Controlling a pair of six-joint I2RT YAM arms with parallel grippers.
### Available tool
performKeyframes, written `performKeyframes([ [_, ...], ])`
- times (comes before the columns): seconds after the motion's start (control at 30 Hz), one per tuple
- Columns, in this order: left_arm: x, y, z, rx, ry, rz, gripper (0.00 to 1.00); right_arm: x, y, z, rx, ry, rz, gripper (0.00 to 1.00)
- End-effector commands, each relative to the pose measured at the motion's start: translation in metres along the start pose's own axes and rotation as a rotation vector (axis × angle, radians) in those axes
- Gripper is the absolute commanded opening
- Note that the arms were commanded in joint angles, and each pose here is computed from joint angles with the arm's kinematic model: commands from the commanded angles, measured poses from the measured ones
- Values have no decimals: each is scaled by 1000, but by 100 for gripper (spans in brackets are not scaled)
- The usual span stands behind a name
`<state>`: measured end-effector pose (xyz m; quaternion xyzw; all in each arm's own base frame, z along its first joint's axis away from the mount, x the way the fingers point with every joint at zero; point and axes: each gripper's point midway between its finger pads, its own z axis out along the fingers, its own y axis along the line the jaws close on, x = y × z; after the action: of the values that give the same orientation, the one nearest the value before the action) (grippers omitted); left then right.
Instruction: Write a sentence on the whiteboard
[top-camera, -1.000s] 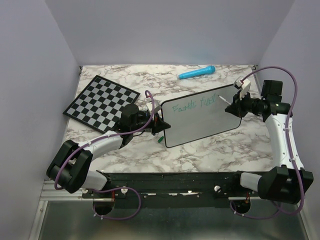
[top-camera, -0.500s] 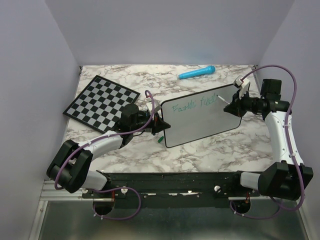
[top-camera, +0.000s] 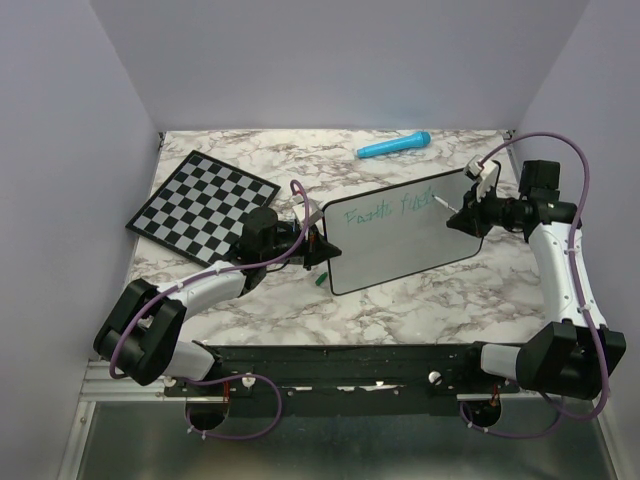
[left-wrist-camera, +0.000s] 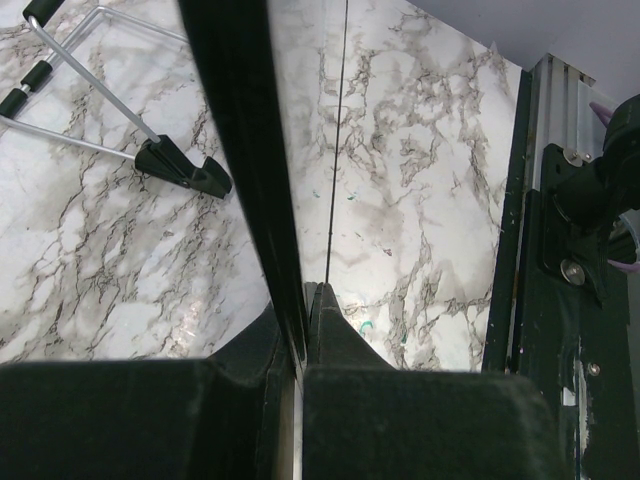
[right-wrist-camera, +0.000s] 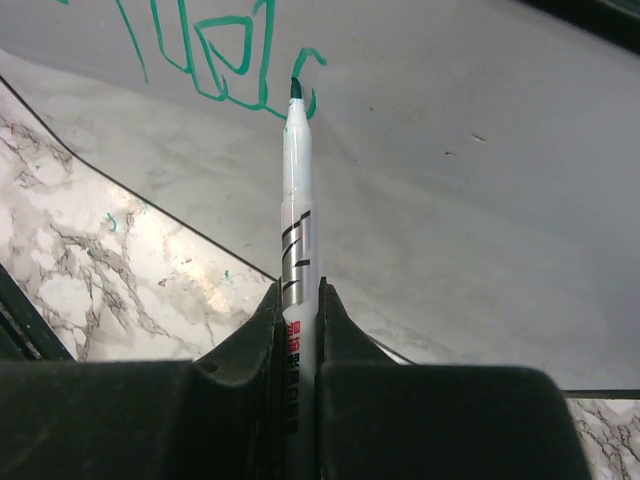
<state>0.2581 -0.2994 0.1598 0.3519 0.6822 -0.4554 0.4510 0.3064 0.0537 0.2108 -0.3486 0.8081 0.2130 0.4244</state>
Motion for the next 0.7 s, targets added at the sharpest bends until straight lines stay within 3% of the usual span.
performKeyframes([
  [0.0,57,15,-7,-58,177,-28,0,14,-2,1,11,45,19,1],
  [0.27,57,16,-7,-58,178,-27,0,15,-15,-8,60,34,45,0],
  [0.67,57,16,-7,-58,178,-27,0,35,-4,0,0,58,59,0],
])
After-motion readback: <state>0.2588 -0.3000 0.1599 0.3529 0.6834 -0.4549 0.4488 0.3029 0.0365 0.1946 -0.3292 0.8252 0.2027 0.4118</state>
